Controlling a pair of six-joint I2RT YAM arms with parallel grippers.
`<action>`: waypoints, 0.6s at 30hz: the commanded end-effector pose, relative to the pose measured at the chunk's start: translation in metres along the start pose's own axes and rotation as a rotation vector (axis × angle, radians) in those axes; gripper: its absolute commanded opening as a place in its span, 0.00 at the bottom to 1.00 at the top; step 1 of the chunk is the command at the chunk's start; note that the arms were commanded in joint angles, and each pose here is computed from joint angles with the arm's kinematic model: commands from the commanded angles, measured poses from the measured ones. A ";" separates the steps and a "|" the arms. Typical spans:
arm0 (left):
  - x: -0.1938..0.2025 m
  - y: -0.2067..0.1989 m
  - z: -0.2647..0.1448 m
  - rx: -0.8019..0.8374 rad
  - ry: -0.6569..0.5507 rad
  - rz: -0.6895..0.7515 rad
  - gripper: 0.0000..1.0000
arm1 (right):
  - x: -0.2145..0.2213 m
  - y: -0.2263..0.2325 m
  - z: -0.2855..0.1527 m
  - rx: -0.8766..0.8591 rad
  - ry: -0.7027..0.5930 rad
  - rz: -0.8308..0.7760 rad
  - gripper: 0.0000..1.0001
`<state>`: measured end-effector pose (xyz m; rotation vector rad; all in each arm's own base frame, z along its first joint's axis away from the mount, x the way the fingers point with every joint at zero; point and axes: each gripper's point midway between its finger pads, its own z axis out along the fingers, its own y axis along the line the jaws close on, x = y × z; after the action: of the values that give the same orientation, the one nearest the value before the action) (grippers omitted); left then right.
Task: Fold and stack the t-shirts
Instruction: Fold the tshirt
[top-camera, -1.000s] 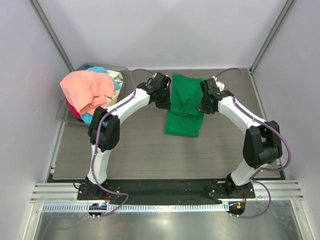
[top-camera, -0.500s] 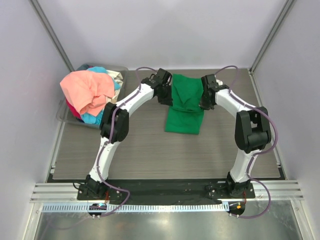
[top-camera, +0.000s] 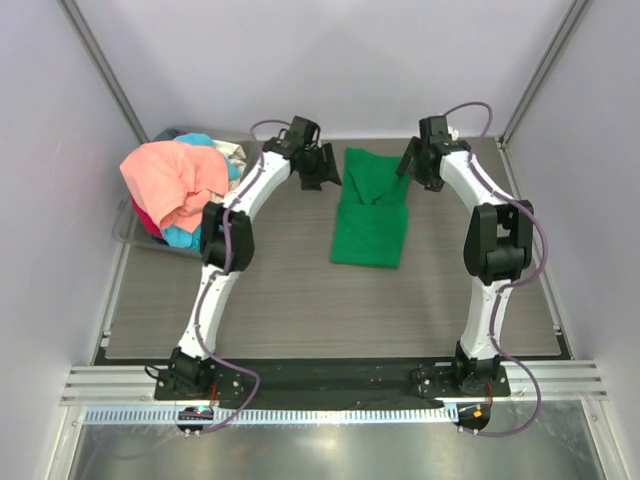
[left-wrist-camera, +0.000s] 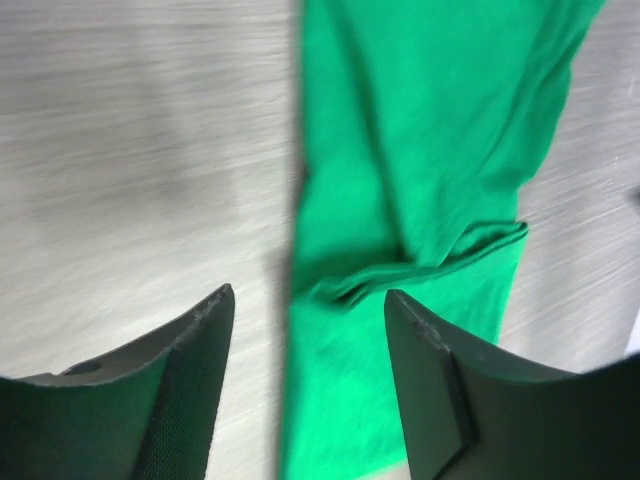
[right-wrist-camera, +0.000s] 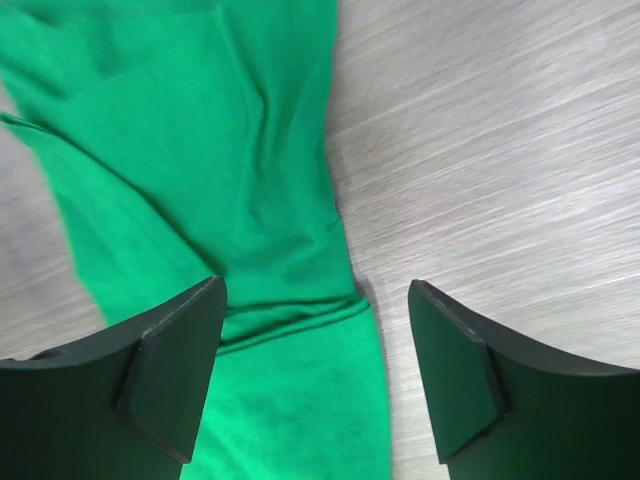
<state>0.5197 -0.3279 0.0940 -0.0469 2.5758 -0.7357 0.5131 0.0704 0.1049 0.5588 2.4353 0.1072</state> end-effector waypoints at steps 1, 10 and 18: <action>-0.019 -0.024 -0.078 0.053 -0.088 0.028 0.64 | -0.030 0.008 -0.062 -0.072 -0.088 -0.011 0.80; 0.087 -0.011 -0.098 0.134 0.012 -0.004 0.62 | 0.117 -0.011 -0.097 -0.344 0.138 0.052 0.80; 0.155 0.000 -0.081 0.183 0.093 -0.043 0.59 | 0.189 -0.021 -0.085 -0.440 0.276 0.102 0.73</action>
<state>0.3331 -0.2934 0.0638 -0.0324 2.7299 -0.8617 0.2977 0.1147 0.0413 0.5553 2.6577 0.6123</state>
